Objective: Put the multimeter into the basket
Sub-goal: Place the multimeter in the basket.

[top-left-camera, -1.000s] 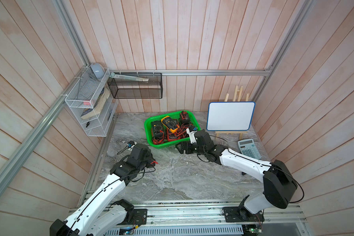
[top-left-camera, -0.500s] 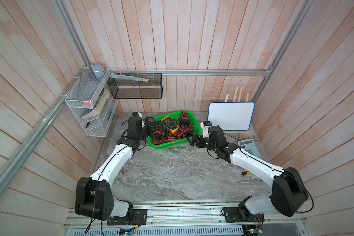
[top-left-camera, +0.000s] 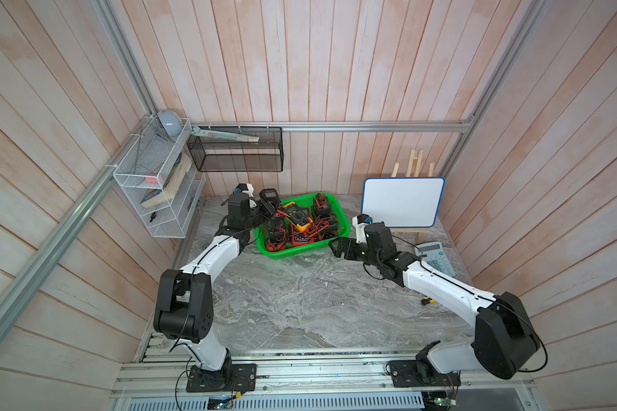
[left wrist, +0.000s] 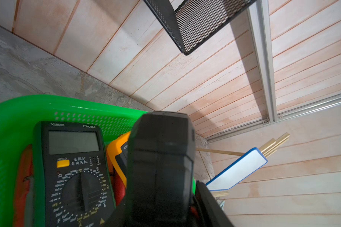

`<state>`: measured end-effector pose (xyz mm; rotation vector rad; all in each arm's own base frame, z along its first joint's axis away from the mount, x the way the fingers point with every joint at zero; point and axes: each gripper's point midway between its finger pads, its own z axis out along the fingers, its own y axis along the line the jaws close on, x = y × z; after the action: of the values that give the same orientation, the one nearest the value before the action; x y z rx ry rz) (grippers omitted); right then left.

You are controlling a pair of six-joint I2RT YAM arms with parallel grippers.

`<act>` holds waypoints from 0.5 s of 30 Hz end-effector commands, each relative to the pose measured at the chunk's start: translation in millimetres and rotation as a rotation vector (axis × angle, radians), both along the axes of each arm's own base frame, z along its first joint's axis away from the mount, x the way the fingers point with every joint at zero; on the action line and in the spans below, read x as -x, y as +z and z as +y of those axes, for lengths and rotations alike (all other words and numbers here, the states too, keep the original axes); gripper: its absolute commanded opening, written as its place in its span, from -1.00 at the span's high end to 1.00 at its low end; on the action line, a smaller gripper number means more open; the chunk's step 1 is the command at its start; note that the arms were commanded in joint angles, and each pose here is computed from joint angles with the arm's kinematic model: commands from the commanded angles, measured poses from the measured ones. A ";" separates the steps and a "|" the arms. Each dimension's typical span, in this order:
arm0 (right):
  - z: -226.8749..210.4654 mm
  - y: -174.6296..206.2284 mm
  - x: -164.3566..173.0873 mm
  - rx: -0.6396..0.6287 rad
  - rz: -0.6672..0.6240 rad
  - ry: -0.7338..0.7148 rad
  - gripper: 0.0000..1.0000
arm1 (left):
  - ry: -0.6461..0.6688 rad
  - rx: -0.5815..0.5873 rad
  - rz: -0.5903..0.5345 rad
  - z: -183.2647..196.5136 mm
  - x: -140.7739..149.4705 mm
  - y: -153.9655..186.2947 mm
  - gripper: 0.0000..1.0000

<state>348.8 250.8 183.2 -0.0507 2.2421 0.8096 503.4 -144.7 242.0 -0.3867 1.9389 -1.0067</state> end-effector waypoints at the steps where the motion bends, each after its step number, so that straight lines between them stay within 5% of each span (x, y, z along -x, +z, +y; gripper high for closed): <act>1: -8.2 3.2 1.3 -0.006 -0.009 -0.019 -0.92 | 0.006 0.081 -0.051 -0.5 -8.1 9.9 0.88; 15: -15.4 -1.3 1.2 -0.008 -0.002 -0.031 -0.92 | 0.023 0.112 0.105 -0.5 -7.0 -49.6 0.79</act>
<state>348.7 238.8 178.7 -0.0210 2.2455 0.7950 509.3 -144.5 201.6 -0.5248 1.9580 -1.0847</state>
